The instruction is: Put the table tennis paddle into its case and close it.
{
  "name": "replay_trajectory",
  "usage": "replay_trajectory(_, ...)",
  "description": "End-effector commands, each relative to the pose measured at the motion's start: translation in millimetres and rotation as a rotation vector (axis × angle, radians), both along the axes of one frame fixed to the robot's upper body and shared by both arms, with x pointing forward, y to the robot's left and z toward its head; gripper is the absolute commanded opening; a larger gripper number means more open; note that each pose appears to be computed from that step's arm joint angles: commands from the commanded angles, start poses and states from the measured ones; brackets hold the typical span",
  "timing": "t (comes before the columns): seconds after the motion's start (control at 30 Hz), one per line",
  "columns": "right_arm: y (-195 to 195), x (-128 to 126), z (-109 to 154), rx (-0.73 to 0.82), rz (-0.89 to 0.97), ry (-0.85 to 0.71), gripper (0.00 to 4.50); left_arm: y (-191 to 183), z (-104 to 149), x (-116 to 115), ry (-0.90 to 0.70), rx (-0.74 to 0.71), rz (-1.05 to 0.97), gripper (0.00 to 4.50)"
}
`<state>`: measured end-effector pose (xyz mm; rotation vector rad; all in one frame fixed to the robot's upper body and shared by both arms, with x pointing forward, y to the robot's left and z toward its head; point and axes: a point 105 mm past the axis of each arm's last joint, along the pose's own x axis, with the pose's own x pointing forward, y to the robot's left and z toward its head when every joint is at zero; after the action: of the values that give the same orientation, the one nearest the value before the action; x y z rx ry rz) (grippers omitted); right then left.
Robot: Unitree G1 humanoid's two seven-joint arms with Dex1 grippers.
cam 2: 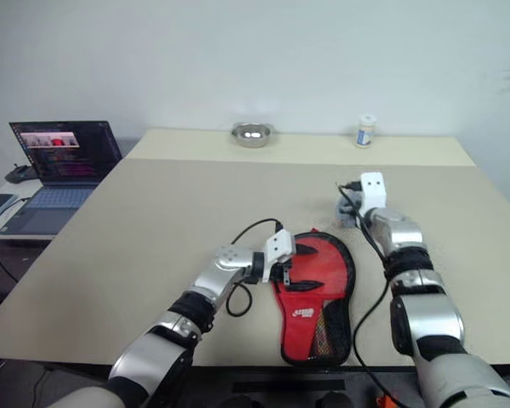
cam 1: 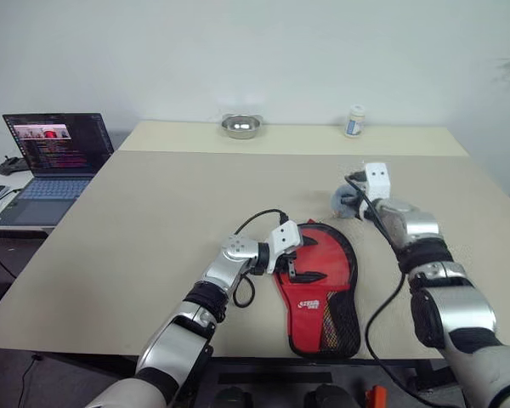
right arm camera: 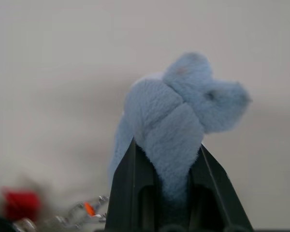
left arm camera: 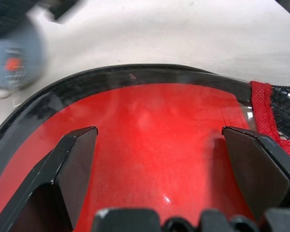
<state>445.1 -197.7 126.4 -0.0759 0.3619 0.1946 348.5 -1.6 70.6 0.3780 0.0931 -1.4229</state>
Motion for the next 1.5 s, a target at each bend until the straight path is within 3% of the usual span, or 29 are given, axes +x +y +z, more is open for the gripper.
replay_trajectory(0.03, -41.3, -23.2, 19.2, -0.135, -0.058, -0.018, 0.19, 11.8, -59.9, -23.3, 0.155, 0.17, -0.025, 4.5)
replay_trajectory(0.27, -63.5, -112.7, 11.3, -0.269, 0.027, 0.135, 0.19, 4.4, -61.3, -23.4, 0.164, 0.173, -0.031, 4.5)
replay_trajectory(0.47, -31.3, -181.6, 5.2, -0.269, 0.254, 0.293, 0.19, -2.9, -61.7, -24.4, 0.169, 0.172, -0.038, 4.5)
replay_trajectory(0.63, -12.0, -225.5, -3.2, -0.249, 0.401, 0.408, 0.19, -9.3, -58.9, -23.1, 0.18, 0.16, -0.036, 4.5)
replay_trajectory(0.87, 3.2, -286.2, -19.6, -0.344, 0.679, 0.559, 0.18, -14.6, -58.2, -22.3, 0.165, 0.173, -0.041, 4.5)
replay_trajectory(0.97, 5.0, -289.3, -21.9, -0.361, 0.706, 0.545, 0.17, -15.2, -58.9, -22.1, 0.163, 0.175, -0.037, 4.5)
replay_trajectory(1.27, -11.2, -256.4, -15.3, -0.342, 0.571, 0.453, 0.17, -15.0, -59.9, -21.4, 0.161, 0.174, -0.025, 4.5)
replay_trajectory(1.5, -23.7, -245.2, 1.6, -0.338, 0.546, 0.416, 2.51, -21.1, -53.3, -19.7, 0.143, 0.144, -0.024, 4.5)
